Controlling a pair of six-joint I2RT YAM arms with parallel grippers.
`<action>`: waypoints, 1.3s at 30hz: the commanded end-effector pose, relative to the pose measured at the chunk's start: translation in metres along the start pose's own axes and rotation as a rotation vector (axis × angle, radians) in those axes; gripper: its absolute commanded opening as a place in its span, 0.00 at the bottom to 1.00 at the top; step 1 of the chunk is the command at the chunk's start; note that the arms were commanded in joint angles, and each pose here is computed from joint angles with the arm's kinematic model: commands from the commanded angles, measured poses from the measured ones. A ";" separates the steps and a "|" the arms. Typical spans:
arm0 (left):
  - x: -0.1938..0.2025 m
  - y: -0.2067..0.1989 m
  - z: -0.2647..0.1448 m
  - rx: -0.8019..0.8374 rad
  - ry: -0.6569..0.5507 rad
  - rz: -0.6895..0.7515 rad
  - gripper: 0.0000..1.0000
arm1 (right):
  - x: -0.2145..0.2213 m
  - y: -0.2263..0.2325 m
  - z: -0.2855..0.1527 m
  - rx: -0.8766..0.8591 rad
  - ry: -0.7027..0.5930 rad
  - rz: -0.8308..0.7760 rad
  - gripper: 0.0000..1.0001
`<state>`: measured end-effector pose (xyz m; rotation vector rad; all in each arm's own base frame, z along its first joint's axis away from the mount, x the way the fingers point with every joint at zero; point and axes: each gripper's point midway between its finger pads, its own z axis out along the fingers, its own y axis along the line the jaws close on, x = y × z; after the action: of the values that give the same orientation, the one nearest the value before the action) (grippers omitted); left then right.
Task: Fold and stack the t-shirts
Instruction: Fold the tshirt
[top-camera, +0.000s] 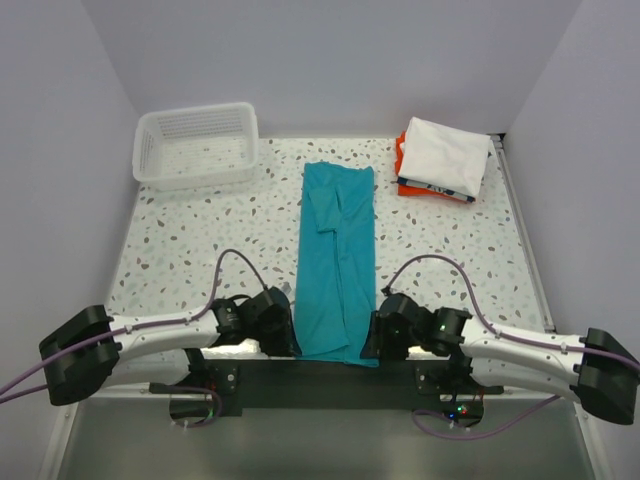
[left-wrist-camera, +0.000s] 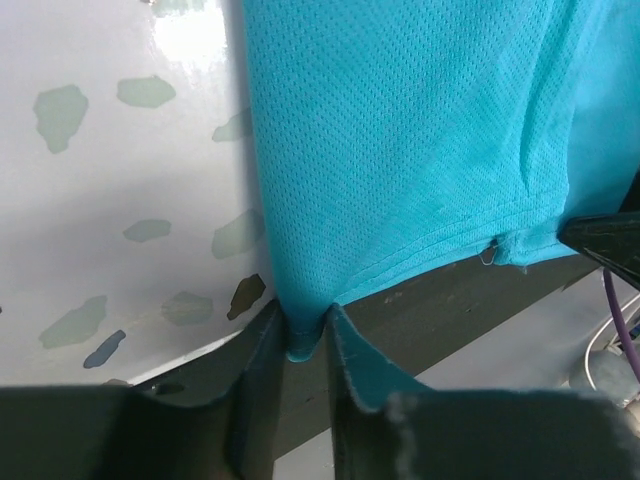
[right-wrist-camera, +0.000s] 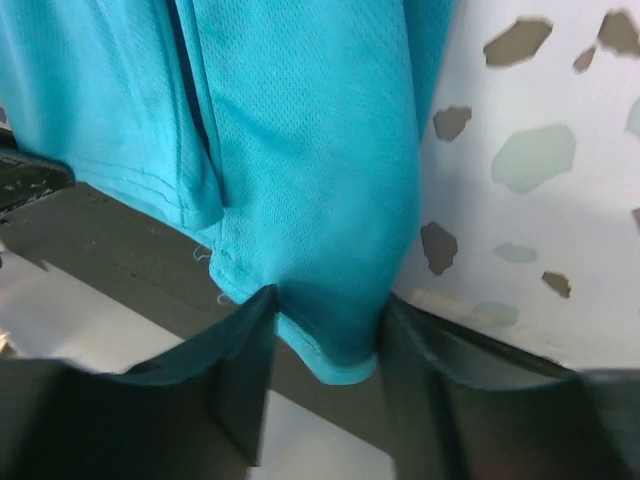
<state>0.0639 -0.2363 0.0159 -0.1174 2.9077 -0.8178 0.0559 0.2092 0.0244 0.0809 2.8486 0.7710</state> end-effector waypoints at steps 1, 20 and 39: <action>-0.001 -0.010 0.003 0.040 0.002 0.008 0.23 | 0.009 -0.002 0.000 -0.008 0.040 0.009 0.44; -0.031 -0.051 -0.020 0.092 -0.113 0.072 0.00 | -0.029 0.043 -0.024 -0.117 -0.118 -0.099 0.00; -0.166 -0.100 -0.048 0.113 -0.329 0.106 0.00 | -0.173 0.088 -0.053 -0.100 -0.410 -0.135 0.00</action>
<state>0.1992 -0.2767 0.1049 -0.1186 2.6031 -0.8469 0.1899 0.2316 0.1103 0.0737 2.5065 0.7142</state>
